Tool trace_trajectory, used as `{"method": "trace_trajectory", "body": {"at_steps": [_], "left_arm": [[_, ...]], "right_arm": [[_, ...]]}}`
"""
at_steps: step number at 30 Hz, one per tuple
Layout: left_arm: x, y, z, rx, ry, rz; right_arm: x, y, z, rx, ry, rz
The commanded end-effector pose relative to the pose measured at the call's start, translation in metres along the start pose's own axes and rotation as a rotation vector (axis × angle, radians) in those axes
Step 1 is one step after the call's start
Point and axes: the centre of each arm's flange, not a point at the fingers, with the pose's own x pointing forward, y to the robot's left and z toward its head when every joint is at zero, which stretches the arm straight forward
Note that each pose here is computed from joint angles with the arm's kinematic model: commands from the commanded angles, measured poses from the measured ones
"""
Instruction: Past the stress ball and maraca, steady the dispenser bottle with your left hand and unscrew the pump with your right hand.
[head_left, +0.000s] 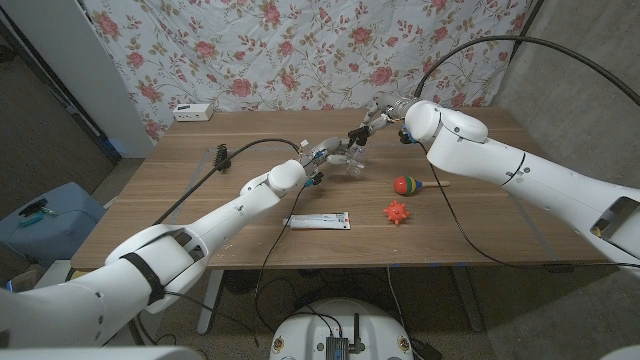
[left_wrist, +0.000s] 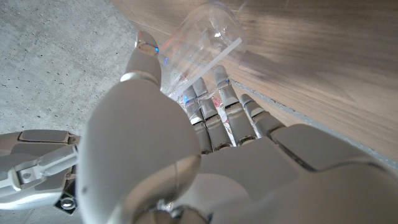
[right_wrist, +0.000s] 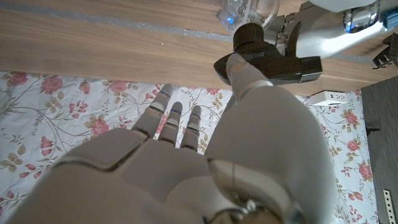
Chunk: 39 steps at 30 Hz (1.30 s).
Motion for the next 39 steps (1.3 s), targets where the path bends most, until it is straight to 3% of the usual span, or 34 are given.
{"method": "trace_trajectory", "body": {"at_steps": [1, 20, 39], "left_arm": [[0.001, 0.0, -0.001, -0.004, 0.001, -0.001], [0.004, 0.002, -0.001, -0.003, -0.006, 0.007], [-0.001, 0.005, -0.001, 0.007, -0.009, 0.04]], "right_arm": [[0.003, -0.001, 0.0, 0.015, -0.016, -0.015], [0.003, -0.007, 0.0, 0.007, -0.016, -0.027], [-0.02, -0.026, -0.008, 0.03, 0.059, -0.046]]}}
